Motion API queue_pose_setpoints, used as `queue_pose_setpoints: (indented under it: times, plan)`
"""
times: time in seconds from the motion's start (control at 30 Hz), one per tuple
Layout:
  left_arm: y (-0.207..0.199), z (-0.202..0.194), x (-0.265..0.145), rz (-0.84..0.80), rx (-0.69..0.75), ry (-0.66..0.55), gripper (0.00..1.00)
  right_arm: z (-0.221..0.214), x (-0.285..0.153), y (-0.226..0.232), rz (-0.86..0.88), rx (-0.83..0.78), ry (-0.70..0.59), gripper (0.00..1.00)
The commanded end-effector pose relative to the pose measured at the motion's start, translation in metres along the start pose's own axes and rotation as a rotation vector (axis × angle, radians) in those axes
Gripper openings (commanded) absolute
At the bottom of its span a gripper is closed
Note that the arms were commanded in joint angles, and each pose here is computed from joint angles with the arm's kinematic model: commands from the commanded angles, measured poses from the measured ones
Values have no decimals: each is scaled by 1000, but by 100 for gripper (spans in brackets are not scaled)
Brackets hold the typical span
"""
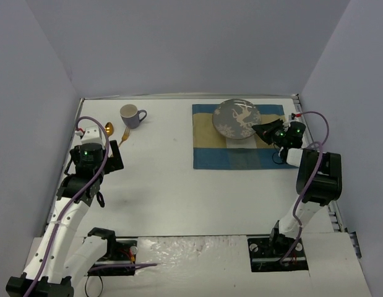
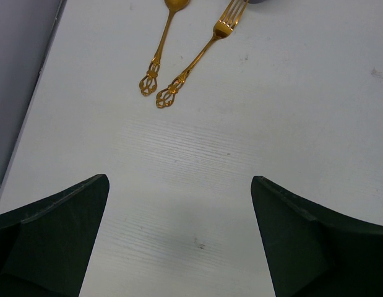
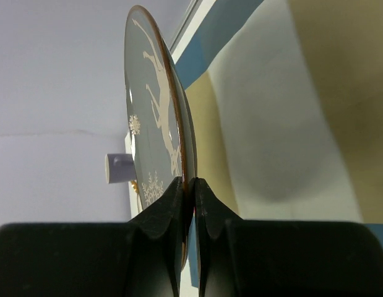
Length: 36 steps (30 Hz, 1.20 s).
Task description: Set the dinner table for one person
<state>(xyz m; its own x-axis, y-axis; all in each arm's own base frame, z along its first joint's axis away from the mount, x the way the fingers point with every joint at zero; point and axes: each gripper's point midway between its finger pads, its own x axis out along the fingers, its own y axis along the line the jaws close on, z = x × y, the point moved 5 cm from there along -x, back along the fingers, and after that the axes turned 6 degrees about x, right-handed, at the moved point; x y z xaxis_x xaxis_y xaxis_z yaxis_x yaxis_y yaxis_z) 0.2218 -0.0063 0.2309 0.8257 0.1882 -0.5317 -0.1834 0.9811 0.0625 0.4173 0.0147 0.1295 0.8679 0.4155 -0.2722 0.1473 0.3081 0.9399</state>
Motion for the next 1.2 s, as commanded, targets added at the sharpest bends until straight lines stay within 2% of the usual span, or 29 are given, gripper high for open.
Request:
queue_pose_setpoints:
  times: [0.0, 0.57, 1.17]
  plan:
    - [0, 26, -6, -8, -22, -88, 97, 26, -27, 53, 212, -159, -54, 0]
    - [0, 25, -5, -6, -17, -83, 97, 30, -19, 2, 164, -100, -71, 0]
    - [0, 24, -4, -4, -14, -77, 97, 26, -5, -32, 145, -62, -61, 0]
